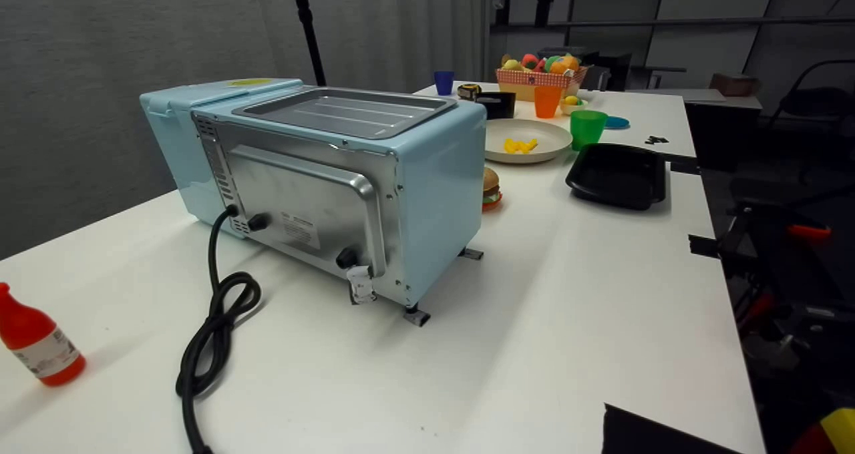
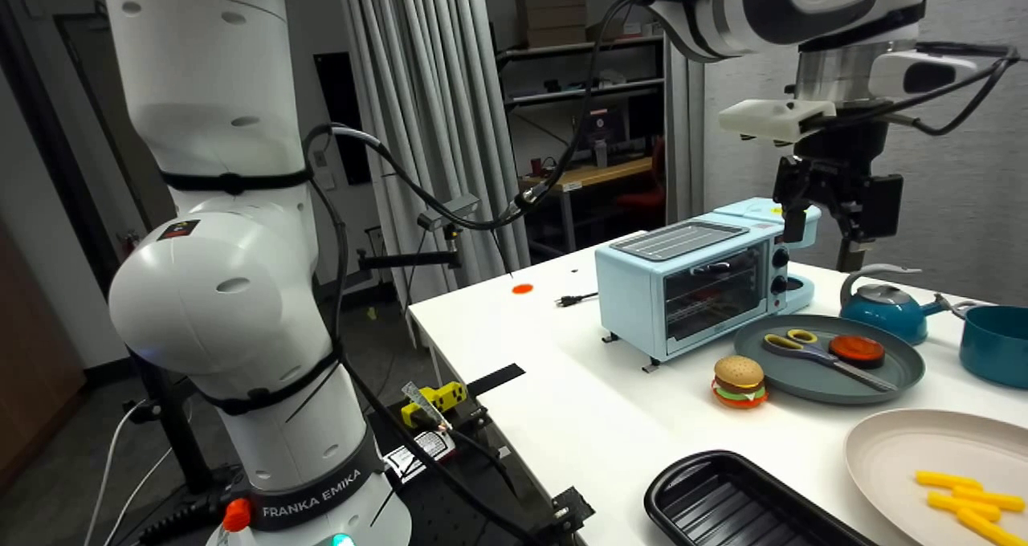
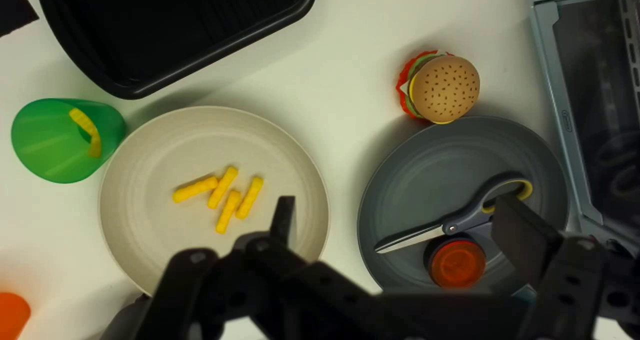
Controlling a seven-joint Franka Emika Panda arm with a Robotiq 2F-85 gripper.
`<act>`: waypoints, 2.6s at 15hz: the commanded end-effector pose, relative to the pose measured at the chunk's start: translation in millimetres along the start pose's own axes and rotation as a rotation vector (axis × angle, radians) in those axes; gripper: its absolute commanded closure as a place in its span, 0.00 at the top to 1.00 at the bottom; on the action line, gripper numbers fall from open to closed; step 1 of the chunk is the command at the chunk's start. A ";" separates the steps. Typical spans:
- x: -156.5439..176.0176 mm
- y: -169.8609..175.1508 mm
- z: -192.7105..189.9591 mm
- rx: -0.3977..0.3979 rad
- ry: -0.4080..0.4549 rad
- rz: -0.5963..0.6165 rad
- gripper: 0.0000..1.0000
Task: Remove the potato chips from the plate and put them in the green cup
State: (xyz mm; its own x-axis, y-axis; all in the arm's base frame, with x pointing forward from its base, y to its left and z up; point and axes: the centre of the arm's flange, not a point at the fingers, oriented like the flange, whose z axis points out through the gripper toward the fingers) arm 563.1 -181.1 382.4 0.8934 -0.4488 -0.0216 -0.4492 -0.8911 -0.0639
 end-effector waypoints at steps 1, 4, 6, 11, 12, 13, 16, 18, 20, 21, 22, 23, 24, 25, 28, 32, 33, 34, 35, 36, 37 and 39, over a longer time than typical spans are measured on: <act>1.0 -0.2 -0.3 0.000 0.001 0.001 1.00; 1.8 -0.5 -1.9 0.000 0.005 0.002 1.00; 1.9 -0.4 -1.9 0.000 0.005 0.003 1.00; 16.7 8.5 5.0 -0.007 -0.002 0.030 1.00; 19.9 12.0 9.1 -0.010 -0.007 0.040 1.00; 23.8 16.7 15.2 -0.014 -0.016 0.054 1.00; 35.9 32.1 37.1 -0.027 -0.036 0.107 1.00; 44.5 42.0 51.6 -0.027 -0.061 0.136 1.00; 53.1 49.0 66.0 -0.039 -0.065 0.161 1.00; 57.6 51.5 73.0 -0.044 -0.066 0.172 1.00; 61.5 53.3 79.1 -0.051 -0.066 0.181 1.00; 66.4 54.8 85.9 -0.059 -0.065 0.191 1.00; 70.3 56.0 91.5 -0.065 -0.067 0.199 1.00; 74.7 57.3 98.5 -0.071 -0.068 0.210 1.00; 84.1 59.3 116.6 -0.085 -0.064 0.231 1.00; 95.4 57.7 137.6 -0.100 -0.042 0.239 1.00; 97.6 57.9 142.7 -0.104 -0.038 0.240 1.00; 99.3 58.7 147.3 -0.105 -0.036 0.242 1.00; 100.7 59.9 151.7 -0.109 -0.034 0.243 1.00; 101.8 61.8 157.6 -0.113 -0.036 0.245 1.00; 103.0 63.6 162.0 -0.116 -0.038 0.247 1.00; 103.5 69.4 172.8 -0.125 -0.050 0.257 1.00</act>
State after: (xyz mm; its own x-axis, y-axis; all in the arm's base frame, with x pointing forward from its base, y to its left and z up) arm 617.6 -264.9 215.9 0.7649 -0.6385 -0.0849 -0.6355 -0.7696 0.0620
